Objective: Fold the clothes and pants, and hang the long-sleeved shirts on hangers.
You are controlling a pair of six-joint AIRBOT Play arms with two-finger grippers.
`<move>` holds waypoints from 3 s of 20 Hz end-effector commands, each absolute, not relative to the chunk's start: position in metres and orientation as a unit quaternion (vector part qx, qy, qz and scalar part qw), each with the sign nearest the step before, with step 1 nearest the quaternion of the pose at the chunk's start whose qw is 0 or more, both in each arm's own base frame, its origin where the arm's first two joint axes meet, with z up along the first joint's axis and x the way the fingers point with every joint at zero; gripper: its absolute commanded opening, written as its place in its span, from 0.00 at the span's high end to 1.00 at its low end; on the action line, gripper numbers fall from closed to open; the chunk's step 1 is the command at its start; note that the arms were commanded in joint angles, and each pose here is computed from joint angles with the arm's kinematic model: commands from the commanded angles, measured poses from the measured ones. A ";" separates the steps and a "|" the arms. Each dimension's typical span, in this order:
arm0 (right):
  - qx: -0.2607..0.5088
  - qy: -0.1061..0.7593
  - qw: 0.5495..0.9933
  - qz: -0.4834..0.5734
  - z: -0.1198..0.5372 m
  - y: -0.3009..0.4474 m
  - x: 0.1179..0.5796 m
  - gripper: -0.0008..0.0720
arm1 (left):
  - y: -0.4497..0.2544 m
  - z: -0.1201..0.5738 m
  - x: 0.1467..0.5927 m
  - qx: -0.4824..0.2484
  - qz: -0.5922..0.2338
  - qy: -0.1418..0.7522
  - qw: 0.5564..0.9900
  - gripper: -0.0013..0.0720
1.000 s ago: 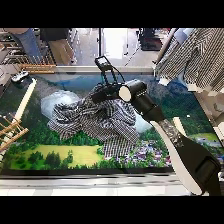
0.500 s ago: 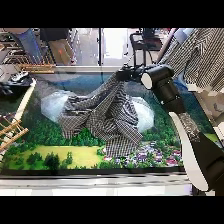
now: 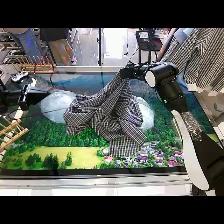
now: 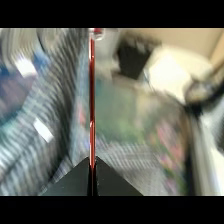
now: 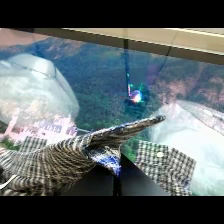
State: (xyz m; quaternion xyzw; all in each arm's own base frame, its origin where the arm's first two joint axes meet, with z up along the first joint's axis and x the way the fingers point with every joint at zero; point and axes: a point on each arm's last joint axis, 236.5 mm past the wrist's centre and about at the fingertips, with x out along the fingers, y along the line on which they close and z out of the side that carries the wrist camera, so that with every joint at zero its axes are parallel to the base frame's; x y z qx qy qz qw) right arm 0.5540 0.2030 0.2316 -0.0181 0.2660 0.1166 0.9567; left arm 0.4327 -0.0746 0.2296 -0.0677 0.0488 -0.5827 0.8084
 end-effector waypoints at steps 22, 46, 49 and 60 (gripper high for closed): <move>-0.074 0.320 0.914 0.239 0.244 0.309 0.437 0.95 | -0.153 0.197 0.495 -0.163 -0.582 0.008 0.797 0.97; -0.620 0.037 0.750 0.226 0.313 0.241 0.496 0.22 | -0.188 0.276 0.444 -0.160 -0.646 -0.141 0.733 0.97; -0.581 -0.031 0.777 0.242 0.307 0.285 0.520 0.28 | -0.191 0.268 0.442 -0.148 -0.651 -0.127 0.733 0.97; -0.530 -0.040 0.779 0.333 0.269 0.360 0.496 0.95 | -0.197 0.259 0.468 -0.146 -0.613 -0.105 0.769 0.97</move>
